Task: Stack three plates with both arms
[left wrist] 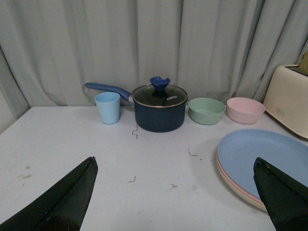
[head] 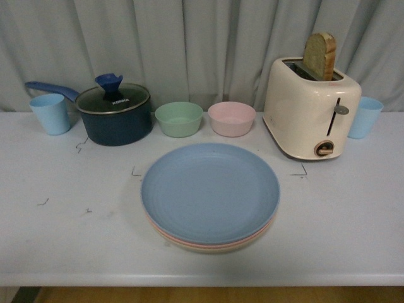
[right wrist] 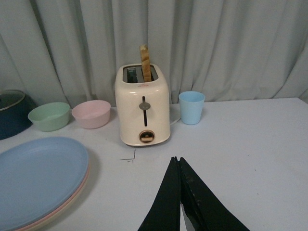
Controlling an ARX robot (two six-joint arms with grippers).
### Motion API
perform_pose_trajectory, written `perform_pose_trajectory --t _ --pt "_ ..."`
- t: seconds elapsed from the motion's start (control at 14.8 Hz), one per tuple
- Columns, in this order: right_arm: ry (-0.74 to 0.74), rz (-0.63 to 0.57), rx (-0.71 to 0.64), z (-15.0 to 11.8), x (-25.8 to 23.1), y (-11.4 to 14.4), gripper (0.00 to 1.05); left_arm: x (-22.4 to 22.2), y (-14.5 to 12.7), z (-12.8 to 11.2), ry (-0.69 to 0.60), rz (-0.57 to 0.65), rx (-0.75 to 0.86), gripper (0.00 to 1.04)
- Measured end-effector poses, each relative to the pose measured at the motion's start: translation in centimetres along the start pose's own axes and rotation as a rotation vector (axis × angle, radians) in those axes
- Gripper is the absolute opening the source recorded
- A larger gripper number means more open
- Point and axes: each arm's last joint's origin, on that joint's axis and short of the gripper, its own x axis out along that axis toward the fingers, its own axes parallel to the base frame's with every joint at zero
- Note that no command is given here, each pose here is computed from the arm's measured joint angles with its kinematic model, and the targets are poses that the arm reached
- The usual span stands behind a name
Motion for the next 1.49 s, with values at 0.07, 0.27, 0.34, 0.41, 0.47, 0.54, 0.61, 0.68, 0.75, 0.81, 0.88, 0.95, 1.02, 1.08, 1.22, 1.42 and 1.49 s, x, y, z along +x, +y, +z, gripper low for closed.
perform_pose_trajectory --t 0.07,0.27,0.34,0.41,0.47,0.54,0.61,0.68,0.75,0.81,0.88,0.95,1.02,1.08,1.22,1.42,1.49 --pt "-0.008 0.000 0.000 0.2 -0.2 0.0 0.02 0.0 0.0 0.0 0.000 0.000 0.000 0.98" --pt "-0.016 0.000 0.000 0.4 -1.1 0.0 0.02 0.0 0.0 0.0 0.000 0.000 0.000 0.98" --pt "-0.019 0.000 0.000 0.5 -1.3 0.0 0.02 0.0 0.0 0.0 0.000 0.000 0.000 0.98" --pt "-0.019 0.000 0.000 0.5 -1.6 0.0 0.02 0.0 0.0 0.0 0.000 0.000 0.000 0.98" --pt "-0.018 0.000 0.000 0.5 -1.8 0.0 0.02 0.0 0.0 0.0 0.000 0.000 0.000 0.98" --pt "-0.023 0.000 0.000 0.6 -2.0 0.0 0.02 0.0 0.0 0.0 0.000 0.000 0.000 0.98" --pt "-0.020 0.000 0.000 0.6 -2.2 0.0 0.02 0.0 0.0 0.0 0.000 0.000 0.000 0.98" --pt "-0.022 0.000 0.000 0.6 -2.3 0.0 0.02 0.0 0.0 0.0 0.000 0.000 0.000 0.98" --pt "-0.022 0.000 0.000 0.6 -2.5 0.0 0.02 0.0 0.0 0.0 0.000 0.000 0.000 0.98" --pt "-0.022 0.000 0.000 0.6 -2.6 0.0 0.02 0.0 0.0 0.0 0.000 0.000 0.000 0.98" --pt "-0.021 0.000 0.000 0.5 -2.8 0.0 0.02 0.0 0.0 0.0 0.000 0.000 0.000 0.98" --pt "-0.020 0.000 0.000 0.5 -2.9 0.0 0.02 0.0 0.0 0.0 0.000 0.000 0.000 0.98" --pt "-0.021 0.000 0.000 0.5 -3.0 0.0 0.02 0.0 0.0 0.0 0.000 0.000 0.000 0.98" --pt "-0.022 0.000 0.000 0.5 -3.1 0.0 0.02 0.0 0.0 0.0 0.000 0.000 0.000 0.98" --pt "-0.023 0.003 0.000 0.3 -4.2 0.0 0.02 0.0 0.0 0.0 0.000 0.000 0.000 0.98" --pt "-0.013 0.003 0.000 0.2 -4.2 0.0 0.02 0.0 0.0 0.0 0.000 0.000 0.000 0.98" --pt "-0.013 0.003 0.000 0.2 -4.2 0.0 0.02 0.0 0.0 0.0 -0.001 0.000 0.000 0.98"
